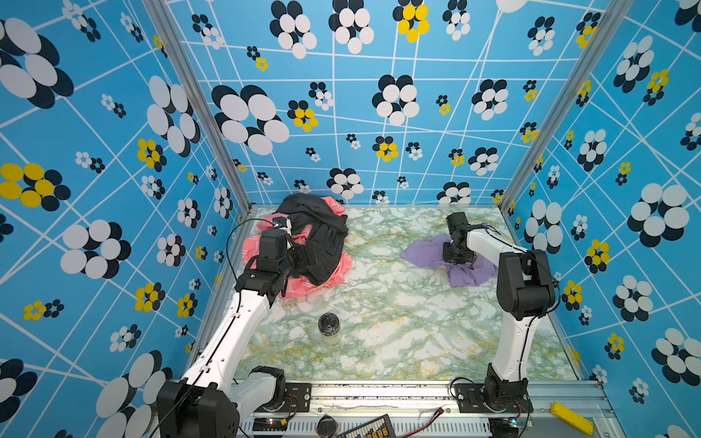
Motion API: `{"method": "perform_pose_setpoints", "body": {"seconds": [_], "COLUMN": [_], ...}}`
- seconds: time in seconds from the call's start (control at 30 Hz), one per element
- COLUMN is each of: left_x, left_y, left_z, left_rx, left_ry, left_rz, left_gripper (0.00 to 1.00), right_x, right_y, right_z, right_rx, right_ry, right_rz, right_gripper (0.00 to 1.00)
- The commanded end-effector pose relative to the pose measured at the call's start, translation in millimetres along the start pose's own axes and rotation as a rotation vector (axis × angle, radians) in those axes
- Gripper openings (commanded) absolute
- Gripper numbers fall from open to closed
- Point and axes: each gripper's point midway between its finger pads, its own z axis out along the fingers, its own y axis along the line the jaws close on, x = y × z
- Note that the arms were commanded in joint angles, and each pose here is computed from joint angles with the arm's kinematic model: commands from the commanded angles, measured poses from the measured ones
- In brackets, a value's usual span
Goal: Pick out a specific cloth from the pile
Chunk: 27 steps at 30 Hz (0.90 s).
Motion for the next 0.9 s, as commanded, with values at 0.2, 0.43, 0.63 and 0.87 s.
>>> {"method": "perform_pose_setpoints", "body": {"seconds": [0.2, 0.43, 0.63, 0.87], "left_x": [3.7, 17.6, 29.5, 44.8], "left_y": [61.2, 93.7, 107.9, 119.4], "left_z": [23.1, 42.3, 47.0, 54.1], "left_rx": [-0.141, -0.208, -0.255, -0.295], "left_ry": [-0.086, -0.119, -0.185, -0.241], "left_rz": [-0.024, -0.032, 0.020, 0.071], "left_gripper": [0.99, 0.99, 0.99, 0.99], "right_x": [-26.9, -27.1, -12.3, 11.3], "right_y": [9.0, -5.2, -29.0, -47.3], "right_z": [-79.0, -133.1, -148.2, -125.3], "right_rx": [-0.168, -0.197, -0.127, -0.031], "right_ry": [-0.249, -0.467, -0.663, -0.784], "right_rz": [0.040, 0.025, 0.028, 0.035], "right_gripper": [0.68, 0.95, 0.99, 0.99]}}
